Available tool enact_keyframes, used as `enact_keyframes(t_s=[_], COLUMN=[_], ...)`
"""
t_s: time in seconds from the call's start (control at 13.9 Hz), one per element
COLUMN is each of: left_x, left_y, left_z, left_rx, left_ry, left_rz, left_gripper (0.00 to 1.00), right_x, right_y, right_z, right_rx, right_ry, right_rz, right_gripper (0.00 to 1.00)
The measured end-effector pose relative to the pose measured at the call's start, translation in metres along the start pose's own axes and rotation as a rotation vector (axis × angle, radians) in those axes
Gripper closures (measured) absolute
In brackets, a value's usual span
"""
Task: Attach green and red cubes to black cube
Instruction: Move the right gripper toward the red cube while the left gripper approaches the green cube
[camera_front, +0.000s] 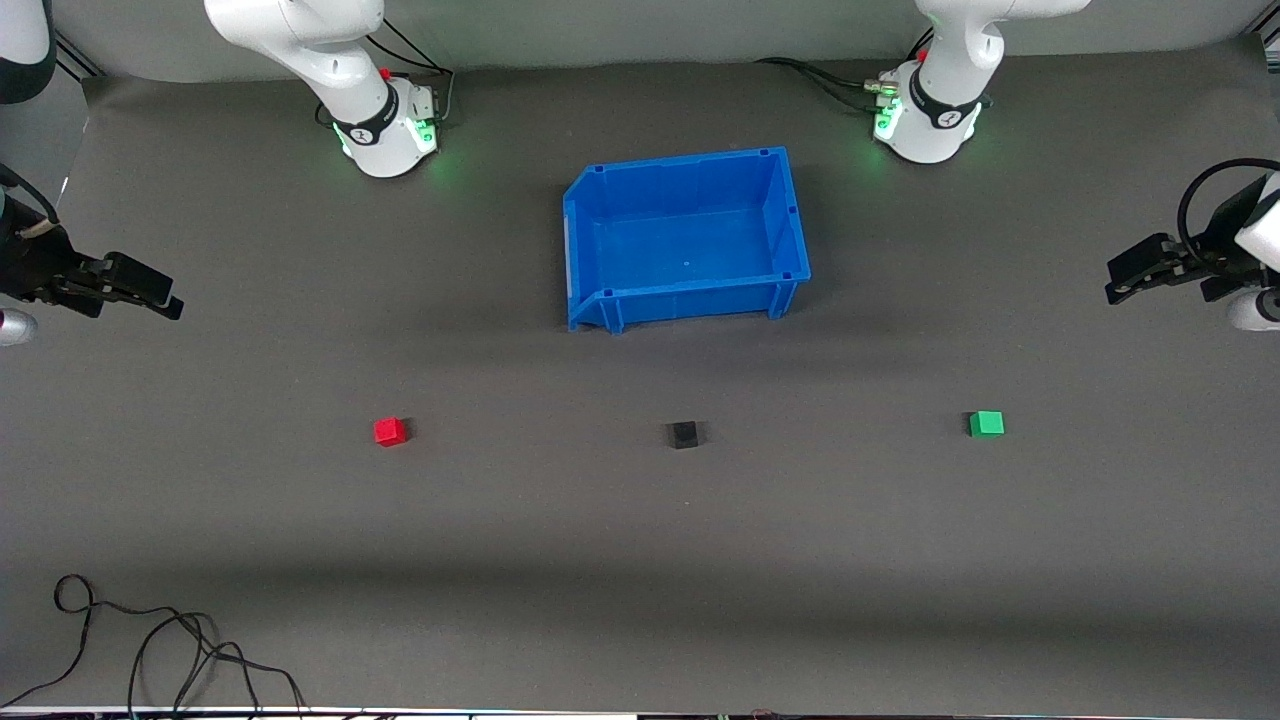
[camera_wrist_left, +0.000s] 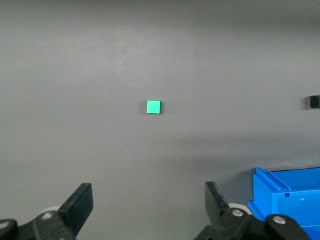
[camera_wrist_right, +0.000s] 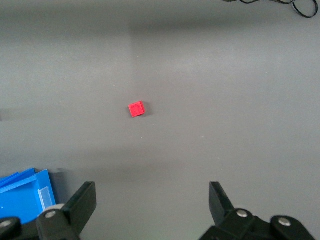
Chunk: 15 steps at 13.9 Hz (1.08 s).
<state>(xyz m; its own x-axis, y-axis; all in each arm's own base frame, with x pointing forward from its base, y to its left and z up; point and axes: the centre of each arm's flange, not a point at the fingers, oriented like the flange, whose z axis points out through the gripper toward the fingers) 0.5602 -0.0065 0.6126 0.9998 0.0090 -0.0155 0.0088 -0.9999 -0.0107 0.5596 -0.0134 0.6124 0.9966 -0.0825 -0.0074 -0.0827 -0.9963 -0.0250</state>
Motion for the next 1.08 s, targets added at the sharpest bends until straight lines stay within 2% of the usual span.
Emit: enact_keyframes(t_s=[0.5,0.79,0.93,1.08], left_x=[0.0,0.003,0.008,0.015], left_y=[-0.001,-0.007,-0.011,-0.023], left_z=[0.003,0.024,0.043,0.065], left_rx=[-0.001,-0.001,-0.001,-0.015], left_ry=[-0.007,-0.027,-0.054,-0.089], left_rz=[-0.001,-0.014,-0.023,-0.048], left_gripper=[0.0,0.0,0.0,0.0], right_x=[0.0,0.0,0.001,0.005], right_y=[-0.003,-0.003,-0.002,-0.003], right_z=[0.0,0.0,0.0,0.001], right_rx=[0.0,0.0,0.0,0.0], right_ry=[0.0,0.0,0.002,0.003], right_rz=[-0.005,-0.002,0.065,0.227], right_gripper=[0.0,0.0,0.0,0.0])
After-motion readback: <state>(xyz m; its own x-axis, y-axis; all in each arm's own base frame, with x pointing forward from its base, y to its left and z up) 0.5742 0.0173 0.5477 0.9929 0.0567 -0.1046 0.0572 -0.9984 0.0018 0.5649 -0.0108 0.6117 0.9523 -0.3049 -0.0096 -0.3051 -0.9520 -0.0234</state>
